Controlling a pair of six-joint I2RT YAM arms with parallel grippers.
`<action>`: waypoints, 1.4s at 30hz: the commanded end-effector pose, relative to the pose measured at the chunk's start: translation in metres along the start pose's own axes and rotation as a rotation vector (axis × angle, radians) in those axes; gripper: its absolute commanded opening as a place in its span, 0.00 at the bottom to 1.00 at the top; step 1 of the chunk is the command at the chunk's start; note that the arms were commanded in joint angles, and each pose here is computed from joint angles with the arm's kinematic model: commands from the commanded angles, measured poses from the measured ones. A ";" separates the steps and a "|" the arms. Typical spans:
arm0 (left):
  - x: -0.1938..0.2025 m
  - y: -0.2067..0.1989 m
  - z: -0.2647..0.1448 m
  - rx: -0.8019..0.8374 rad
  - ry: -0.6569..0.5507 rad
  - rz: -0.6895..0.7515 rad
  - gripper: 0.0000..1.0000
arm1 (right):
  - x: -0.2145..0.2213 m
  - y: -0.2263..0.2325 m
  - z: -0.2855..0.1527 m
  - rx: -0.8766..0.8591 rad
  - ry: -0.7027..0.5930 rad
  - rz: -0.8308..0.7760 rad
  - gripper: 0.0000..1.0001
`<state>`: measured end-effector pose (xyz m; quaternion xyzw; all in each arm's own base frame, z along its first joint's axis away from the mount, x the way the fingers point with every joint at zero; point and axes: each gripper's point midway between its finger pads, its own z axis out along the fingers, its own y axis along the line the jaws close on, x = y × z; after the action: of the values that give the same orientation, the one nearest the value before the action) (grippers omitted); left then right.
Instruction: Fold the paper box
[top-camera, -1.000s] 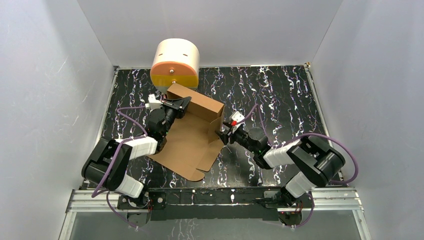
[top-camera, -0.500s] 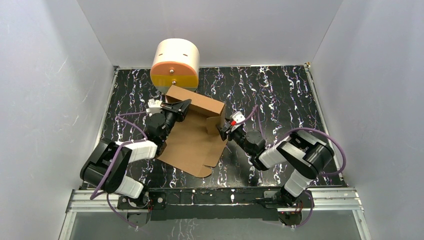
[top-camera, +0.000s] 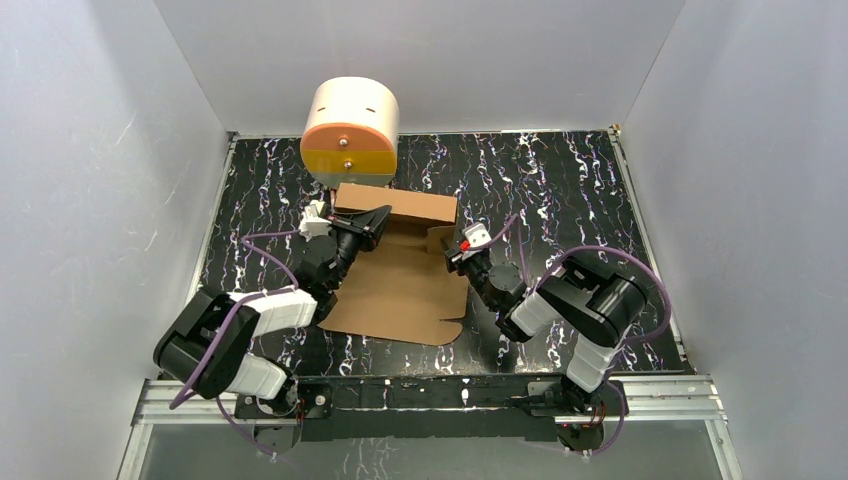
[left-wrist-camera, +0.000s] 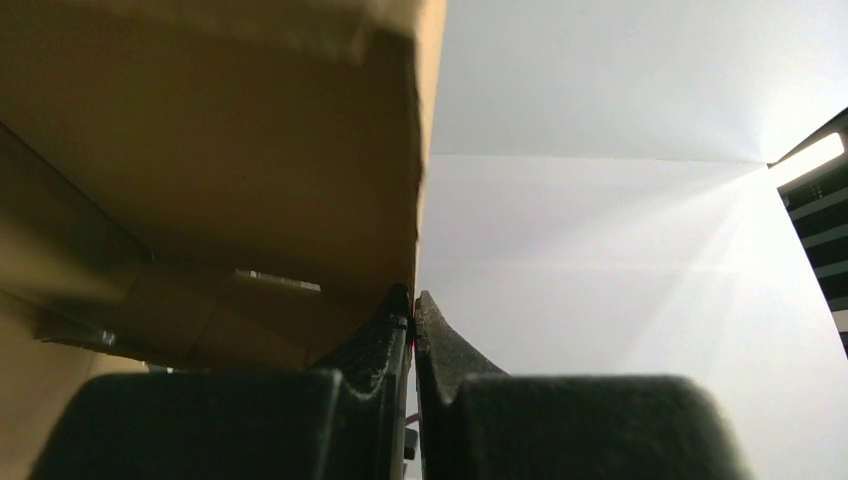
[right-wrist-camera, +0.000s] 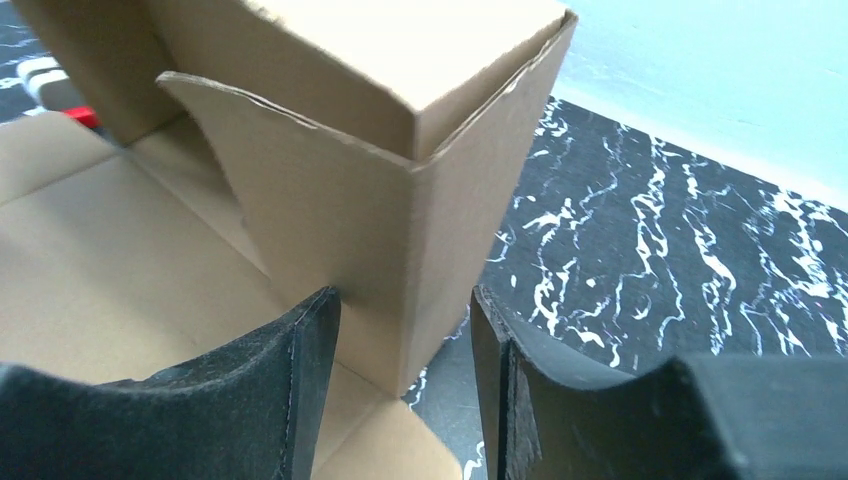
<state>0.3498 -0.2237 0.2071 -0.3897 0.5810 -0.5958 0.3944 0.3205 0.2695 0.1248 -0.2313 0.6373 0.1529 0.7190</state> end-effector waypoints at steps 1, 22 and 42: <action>0.011 -0.029 -0.008 0.083 0.020 -0.021 0.00 | -0.054 -0.031 0.006 0.175 -0.211 0.027 0.57; 0.016 -0.012 -0.016 0.040 0.017 -0.005 0.00 | -0.078 -0.023 0.007 0.017 -0.317 -0.064 0.71; 0.022 0.002 -0.009 0.001 0.044 -0.003 0.00 | -0.096 -0.025 0.025 -0.125 -0.396 -0.042 0.69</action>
<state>0.3366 -0.2321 0.1986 -0.3920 0.5879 -0.5919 0.3877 0.3397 0.2658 0.1345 -0.2962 0.5971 0.1854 0.7221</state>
